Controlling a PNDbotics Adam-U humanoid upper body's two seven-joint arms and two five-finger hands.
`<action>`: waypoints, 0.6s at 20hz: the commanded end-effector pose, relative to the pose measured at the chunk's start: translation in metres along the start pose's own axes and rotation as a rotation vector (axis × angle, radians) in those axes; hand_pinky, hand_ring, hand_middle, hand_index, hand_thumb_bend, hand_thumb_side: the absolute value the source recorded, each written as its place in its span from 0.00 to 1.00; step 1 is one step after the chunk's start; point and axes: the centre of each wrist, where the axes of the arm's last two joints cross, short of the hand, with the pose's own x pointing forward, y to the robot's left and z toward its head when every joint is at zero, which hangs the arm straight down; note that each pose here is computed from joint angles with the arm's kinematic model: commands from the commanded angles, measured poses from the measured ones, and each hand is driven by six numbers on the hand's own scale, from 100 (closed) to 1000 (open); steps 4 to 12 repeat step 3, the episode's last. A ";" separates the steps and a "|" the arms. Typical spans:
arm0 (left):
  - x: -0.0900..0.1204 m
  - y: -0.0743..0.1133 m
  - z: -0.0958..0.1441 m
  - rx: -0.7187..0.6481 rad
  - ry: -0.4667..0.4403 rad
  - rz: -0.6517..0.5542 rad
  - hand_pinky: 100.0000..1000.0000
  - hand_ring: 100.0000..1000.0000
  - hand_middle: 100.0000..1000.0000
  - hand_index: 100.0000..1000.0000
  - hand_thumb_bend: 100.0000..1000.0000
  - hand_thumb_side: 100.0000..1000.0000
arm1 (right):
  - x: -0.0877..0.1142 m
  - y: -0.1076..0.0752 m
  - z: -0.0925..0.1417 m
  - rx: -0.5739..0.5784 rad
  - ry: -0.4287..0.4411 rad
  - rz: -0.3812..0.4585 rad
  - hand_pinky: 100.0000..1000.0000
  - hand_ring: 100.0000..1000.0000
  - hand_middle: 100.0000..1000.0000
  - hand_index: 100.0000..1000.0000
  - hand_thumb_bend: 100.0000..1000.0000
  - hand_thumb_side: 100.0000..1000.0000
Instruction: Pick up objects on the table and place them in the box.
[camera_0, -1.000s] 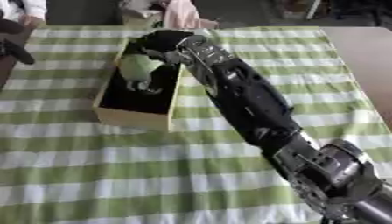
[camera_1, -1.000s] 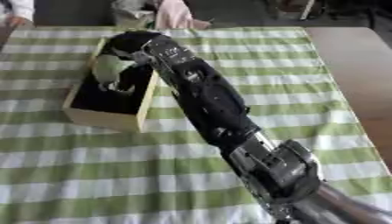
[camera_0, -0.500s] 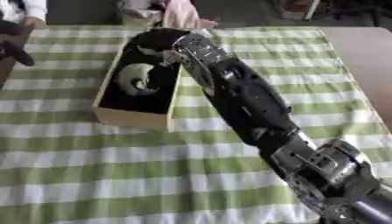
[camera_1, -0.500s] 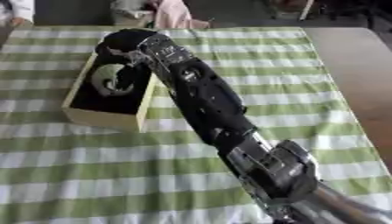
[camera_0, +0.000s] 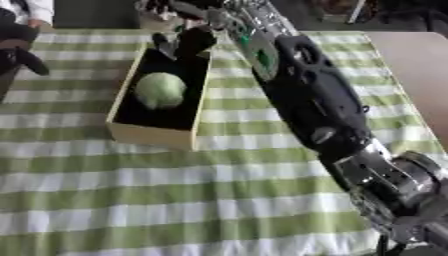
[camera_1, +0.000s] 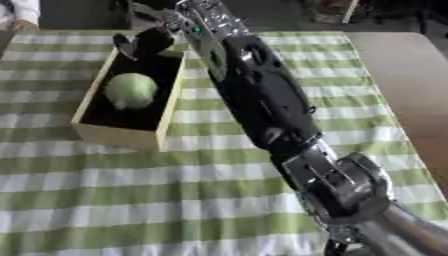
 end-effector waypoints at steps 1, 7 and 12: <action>0.008 0.004 -0.004 -0.012 -0.028 -0.034 0.46 0.67 0.63 0.77 0.01 0.71 | -0.011 -0.037 0.024 -0.120 0.013 -0.018 0.81 0.76 0.73 0.89 0.00 0.57; 0.009 0.004 -0.004 -0.012 -0.030 -0.039 0.46 0.67 0.64 0.77 0.00 0.70 | -0.013 -0.049 0.037 -0.174 0.016 -0.046 0.79 0.75 0.72 0.88 0.00 0.59; 0.009 0.004 -0.004 -0.012 -0.030 -0.039 0.46 0.67 0.64 0.77 0.00 0.70 | -0.013 -0.049 0.037 -0.174 0.016 -0.046 0.79 0.75 0.72 0.88 0.00 0.59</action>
